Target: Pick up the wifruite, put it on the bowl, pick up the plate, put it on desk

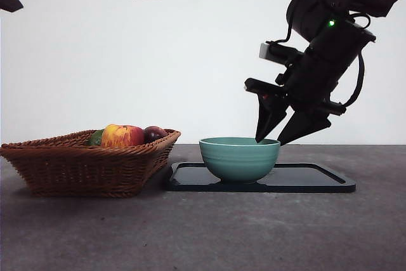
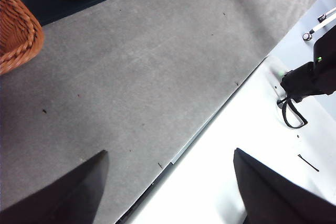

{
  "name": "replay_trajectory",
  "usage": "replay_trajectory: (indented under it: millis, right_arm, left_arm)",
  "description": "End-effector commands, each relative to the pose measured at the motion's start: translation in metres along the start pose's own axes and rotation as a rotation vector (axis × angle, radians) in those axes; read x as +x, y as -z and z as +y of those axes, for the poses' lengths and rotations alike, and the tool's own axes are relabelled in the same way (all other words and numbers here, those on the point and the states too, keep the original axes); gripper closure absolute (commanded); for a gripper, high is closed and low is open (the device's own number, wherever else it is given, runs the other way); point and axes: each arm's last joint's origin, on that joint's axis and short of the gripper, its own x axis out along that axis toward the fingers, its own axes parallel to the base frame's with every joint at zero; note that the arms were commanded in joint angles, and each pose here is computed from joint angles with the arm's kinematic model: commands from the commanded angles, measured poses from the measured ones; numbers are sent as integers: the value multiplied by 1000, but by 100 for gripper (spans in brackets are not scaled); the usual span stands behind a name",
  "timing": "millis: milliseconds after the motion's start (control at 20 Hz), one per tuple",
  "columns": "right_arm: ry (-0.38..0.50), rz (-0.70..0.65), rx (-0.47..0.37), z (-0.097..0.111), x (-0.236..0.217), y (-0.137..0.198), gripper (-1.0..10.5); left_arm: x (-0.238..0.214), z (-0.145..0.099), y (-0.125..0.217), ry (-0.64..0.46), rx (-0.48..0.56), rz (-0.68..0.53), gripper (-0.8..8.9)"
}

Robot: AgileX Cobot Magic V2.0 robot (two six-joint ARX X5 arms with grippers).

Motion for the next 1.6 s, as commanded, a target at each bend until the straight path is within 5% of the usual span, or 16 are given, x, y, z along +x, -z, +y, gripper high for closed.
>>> replay_trajectory:
  millis: [50,350,750,1300,1600]
  right_arm:
    - [6,-72,-11,7,-20,-15,716]
    - [-35,-179,-40,31,-123,-22,716]
    - [-111,-224,-87,52,-233,17,716]
    - [-172,-118,-112,50,-239,110,717]
    - [-190,-135,-117,47,-239,124,716]
  left_arm:
    - [-1,-1,-3,9,18,-12,439]
    - [-1,-1,-3,9,18,-12,439]
    - [-1,-2,-3,10,21,-17,439]
    - [-1,-2,-3,10,23,-19,439]
    - [-1,-2,-5,12,32,-38,439]
